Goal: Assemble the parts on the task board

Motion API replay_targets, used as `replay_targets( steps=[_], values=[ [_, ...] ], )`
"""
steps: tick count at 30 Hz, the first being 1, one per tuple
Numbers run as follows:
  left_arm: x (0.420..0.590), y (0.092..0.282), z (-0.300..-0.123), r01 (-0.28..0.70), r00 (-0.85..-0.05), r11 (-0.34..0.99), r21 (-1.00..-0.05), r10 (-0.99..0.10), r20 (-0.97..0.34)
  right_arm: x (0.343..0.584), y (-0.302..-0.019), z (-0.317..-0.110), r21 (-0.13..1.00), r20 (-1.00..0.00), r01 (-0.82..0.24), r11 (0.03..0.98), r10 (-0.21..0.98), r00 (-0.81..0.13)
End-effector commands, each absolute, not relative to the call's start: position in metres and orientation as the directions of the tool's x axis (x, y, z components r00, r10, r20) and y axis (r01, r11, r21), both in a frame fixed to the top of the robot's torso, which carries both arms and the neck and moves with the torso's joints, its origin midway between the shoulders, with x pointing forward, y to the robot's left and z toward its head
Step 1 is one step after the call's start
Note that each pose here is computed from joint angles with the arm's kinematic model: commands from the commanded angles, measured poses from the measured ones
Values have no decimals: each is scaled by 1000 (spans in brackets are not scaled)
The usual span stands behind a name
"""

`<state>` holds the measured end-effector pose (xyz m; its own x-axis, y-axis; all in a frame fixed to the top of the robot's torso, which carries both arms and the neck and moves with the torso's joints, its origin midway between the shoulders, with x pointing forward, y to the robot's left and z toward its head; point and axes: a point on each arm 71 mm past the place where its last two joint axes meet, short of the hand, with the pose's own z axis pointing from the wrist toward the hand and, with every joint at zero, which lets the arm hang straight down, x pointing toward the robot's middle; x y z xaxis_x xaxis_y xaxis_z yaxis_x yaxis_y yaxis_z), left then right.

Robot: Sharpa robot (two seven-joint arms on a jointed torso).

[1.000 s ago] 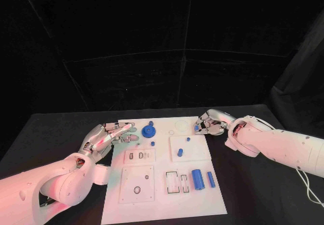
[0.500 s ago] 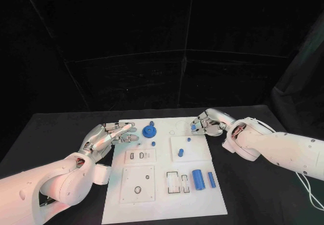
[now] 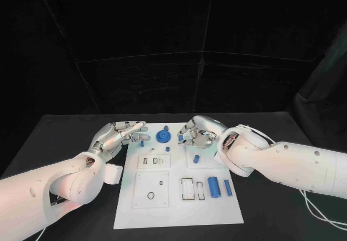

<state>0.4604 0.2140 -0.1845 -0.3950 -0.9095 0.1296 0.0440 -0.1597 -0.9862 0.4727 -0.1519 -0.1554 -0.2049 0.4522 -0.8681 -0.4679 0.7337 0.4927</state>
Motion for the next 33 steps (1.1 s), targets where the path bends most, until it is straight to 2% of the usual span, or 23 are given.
replay_targets(
  steps=[1, 7, 14, 22, 33],
  values=[
    [465, 215, -182, 50, -392, -178, -983, -909, 144, 474, -136, -156, 419, -906, -469, 778, 394, -156],
    [471, 216, -180, 57, -379, -169, -984, -915, 136, 472, -101, -170, 383, -923, -498, 778, 336, -187],
    [474, 215, -179, 59, -374, -165, -985, -918, 131, 466, -76, -192, 357, -934, -512, 781, 285, -216],
    [474, 215, -178, 62, -369, -162, -985, -920, 129, 462, -63, -205, 336, -941, -522, 784, 257, -220],
    [474, 215, -178, 62, -368, -162, -985, -921, 128, 461, -62, -209, 312, -948, -524, 792, 227, -222]
  ],
)
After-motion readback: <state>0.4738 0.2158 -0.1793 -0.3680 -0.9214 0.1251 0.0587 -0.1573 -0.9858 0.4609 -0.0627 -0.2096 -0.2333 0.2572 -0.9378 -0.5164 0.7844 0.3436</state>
